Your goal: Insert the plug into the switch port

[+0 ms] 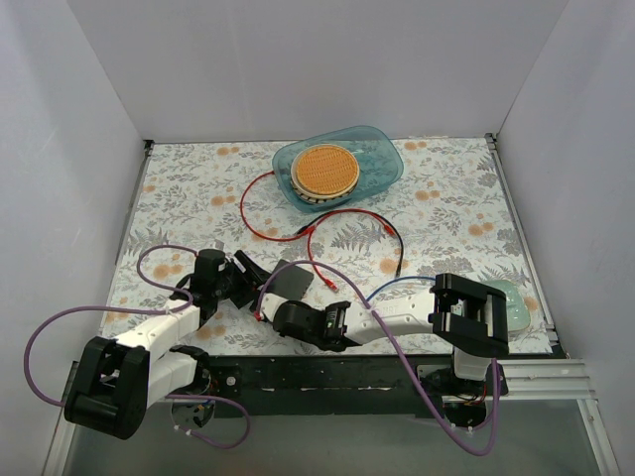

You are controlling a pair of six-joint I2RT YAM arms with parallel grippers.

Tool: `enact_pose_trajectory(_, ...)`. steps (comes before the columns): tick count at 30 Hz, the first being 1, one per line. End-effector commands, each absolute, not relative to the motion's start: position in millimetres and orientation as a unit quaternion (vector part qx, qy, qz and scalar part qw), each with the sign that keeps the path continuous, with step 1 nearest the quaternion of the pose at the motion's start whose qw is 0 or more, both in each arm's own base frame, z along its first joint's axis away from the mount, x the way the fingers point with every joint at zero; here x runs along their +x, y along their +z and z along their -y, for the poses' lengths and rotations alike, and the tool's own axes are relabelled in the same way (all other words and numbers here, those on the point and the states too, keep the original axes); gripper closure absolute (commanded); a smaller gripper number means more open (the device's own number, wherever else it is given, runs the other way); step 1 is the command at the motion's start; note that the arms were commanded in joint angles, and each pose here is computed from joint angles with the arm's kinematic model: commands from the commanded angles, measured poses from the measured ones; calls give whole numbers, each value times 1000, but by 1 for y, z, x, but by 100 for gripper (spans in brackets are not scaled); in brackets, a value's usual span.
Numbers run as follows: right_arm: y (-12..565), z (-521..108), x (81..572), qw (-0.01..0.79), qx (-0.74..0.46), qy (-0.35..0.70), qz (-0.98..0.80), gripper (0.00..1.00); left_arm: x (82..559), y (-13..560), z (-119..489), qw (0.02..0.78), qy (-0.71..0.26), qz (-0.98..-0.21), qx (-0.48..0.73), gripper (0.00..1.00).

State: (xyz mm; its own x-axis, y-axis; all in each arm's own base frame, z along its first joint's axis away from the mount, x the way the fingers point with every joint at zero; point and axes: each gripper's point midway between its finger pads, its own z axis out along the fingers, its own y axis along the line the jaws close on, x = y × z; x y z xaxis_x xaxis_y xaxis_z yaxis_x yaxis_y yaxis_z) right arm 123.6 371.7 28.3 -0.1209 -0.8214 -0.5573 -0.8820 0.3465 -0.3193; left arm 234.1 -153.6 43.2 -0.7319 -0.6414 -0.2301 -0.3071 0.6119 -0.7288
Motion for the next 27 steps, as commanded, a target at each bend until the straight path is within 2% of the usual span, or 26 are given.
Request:
enact_pose_trajectory(1,62,-404,147,411,-507,90,-752,99,213,47,171,193,-389,-862,-262,36)
enact_pose_trajectory(16,82,-420,189,441,-480,110,-750,99,220,53,168,208,-390,-854,-274,36)
enact_pose_trajectory(27,76,-425,170,424,-539,149,-712,99,229,52,173,211,-399,-850,-271,36)
